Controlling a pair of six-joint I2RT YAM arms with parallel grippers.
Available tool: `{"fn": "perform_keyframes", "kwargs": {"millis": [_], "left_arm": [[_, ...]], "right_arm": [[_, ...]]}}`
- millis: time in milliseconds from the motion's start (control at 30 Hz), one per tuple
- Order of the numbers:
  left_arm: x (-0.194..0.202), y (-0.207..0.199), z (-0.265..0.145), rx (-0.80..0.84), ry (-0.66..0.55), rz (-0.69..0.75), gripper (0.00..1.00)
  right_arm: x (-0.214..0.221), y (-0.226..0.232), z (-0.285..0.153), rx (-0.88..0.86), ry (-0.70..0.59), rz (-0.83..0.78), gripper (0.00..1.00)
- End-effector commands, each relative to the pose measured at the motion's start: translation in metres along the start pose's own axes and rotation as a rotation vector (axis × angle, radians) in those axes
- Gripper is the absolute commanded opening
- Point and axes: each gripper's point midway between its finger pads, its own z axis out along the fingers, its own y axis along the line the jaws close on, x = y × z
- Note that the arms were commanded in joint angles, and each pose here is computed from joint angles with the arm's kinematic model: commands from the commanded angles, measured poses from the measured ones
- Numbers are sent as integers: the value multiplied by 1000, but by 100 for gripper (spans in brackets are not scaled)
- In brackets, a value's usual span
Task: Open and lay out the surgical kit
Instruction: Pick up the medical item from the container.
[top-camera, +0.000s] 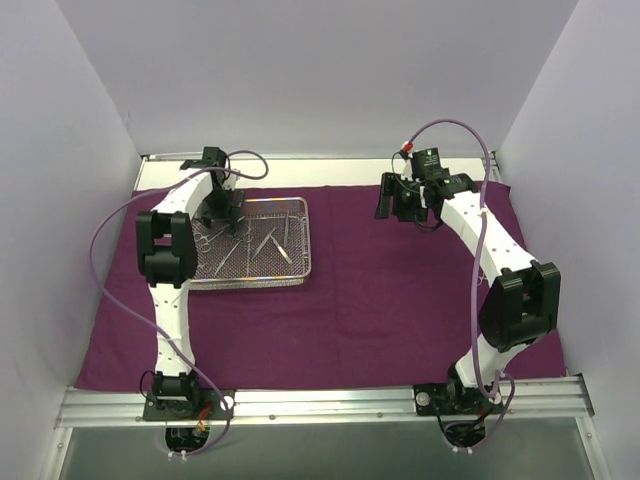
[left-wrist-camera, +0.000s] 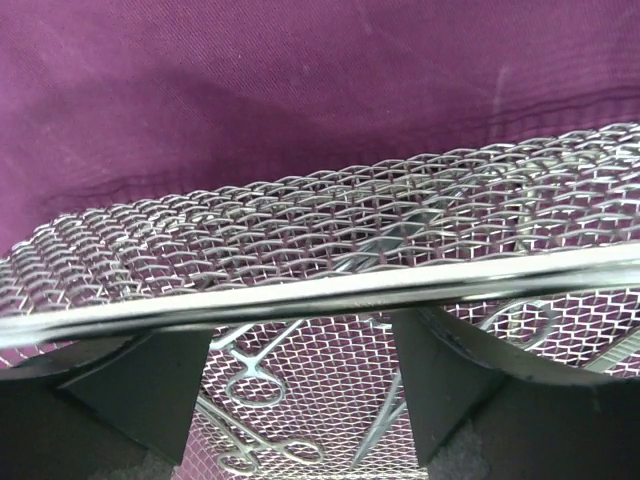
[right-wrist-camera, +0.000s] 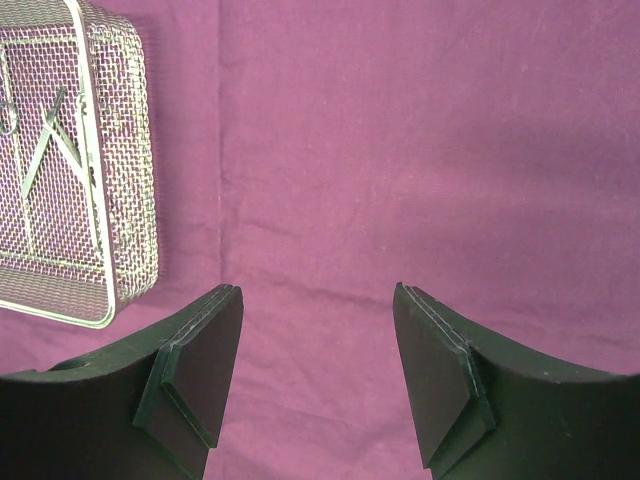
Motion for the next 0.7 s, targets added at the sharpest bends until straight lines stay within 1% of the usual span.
{"fn": "perform_keyframes", "kwargs": {"millis": [0, 33, 67, 100, 167, 200, 267, 300, 333, 433, 500, 533, 667], "left_arm": [[18, -3, 23, -60, 94, -5, 76], [24, -3, 26, -75, 124, -14, 71], [30, -7, 29, -57, 155, -25, 66], [35, -8, 28, -60, 168, -73, 60], [37, -9, 27, -69, 164, -91, 54], [39, -10, 27, -69, 170, -104, 47], [44, -13, 27, -54, 196, -108, 41], [45, -14, 27, -49, 199, -102, 36], [47, -15, 27, -43, 204, -96, 30], [47, -19, 24, -17, 198, -87, 19], [41, -20, 13, -5, 174, -88, 6], [38, -19, 8, -4, 162, -89, 3], [26, -14, -23, 4, 97, -134, 2]], "right_arm": [[-9, 8, -14, -26, -44, -9, 62], [-9, 7, -15, -18, -46, -10, 62], [-10, 7, -15, -16, -48, -10, 62], [-13, 7, -17, -16, -58, -11, 62], [-15, 7, -19, -11, -68, -9, 62], [-17, 8, -22, -12, -75, -9, 62], [-19, 8, -24, -11, -85, -2, 62], [-20, 10, -28, -16, -98, 2, 63], [-20, 10, -28, -21, -106, 13, 63], [-19, 13, -31, -36, -118, 29, 63], [-17, 13, -31, -35, -115, 31, 63], [-17, 12, -31, -32, -117, 31, 63], [-19, 12, -32, -25, -119, 27, 63]]}}
